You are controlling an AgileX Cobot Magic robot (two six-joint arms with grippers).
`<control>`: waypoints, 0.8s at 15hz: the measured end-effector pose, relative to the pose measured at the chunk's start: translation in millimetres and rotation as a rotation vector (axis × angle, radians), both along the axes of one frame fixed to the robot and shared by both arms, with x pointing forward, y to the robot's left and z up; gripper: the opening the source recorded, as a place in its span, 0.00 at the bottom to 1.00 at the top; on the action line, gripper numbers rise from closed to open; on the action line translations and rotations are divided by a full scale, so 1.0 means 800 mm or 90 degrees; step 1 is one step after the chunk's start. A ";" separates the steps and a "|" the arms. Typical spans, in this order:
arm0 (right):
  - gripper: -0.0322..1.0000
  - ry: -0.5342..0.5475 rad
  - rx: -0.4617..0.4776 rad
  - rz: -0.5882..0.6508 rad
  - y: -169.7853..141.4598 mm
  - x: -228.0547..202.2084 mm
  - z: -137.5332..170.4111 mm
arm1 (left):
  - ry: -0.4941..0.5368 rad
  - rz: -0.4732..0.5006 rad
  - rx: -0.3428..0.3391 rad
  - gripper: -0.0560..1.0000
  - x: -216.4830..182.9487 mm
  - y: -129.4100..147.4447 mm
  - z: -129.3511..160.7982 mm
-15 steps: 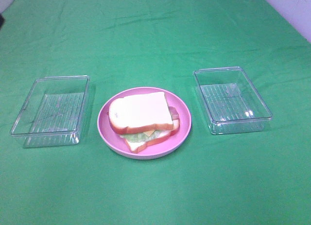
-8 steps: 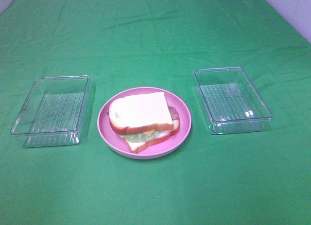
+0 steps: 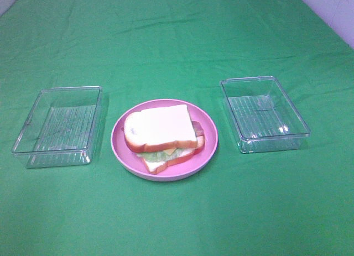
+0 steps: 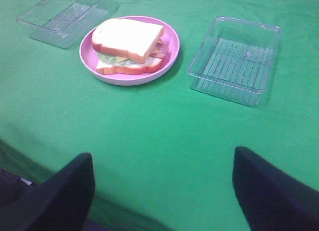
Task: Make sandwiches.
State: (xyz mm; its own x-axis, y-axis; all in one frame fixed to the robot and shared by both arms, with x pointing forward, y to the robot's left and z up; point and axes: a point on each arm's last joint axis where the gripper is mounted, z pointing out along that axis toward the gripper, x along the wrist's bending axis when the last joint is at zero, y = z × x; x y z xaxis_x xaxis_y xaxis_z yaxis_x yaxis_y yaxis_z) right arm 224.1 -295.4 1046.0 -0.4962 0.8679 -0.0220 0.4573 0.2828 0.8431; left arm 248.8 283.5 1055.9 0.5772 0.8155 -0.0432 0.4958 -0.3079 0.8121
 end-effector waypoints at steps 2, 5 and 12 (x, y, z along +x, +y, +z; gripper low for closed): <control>0.74 0.000 0.000 0.000 0.000 0.000 0.000 | -0.007 0.002 -0.004 0.84 0.003 -0.001 -0.003; 0.74 0.000 0.000 0.000 0.000 0.000 0.000 | -0.008 0.003 -0.005 0.84 0.003 -0.001 -0.003; 0.74 0.000 0.000 0.000 0.000 0.000 0.000 | -0.009 0.003 -0.005 0.84 0.003 -0.001 -0.003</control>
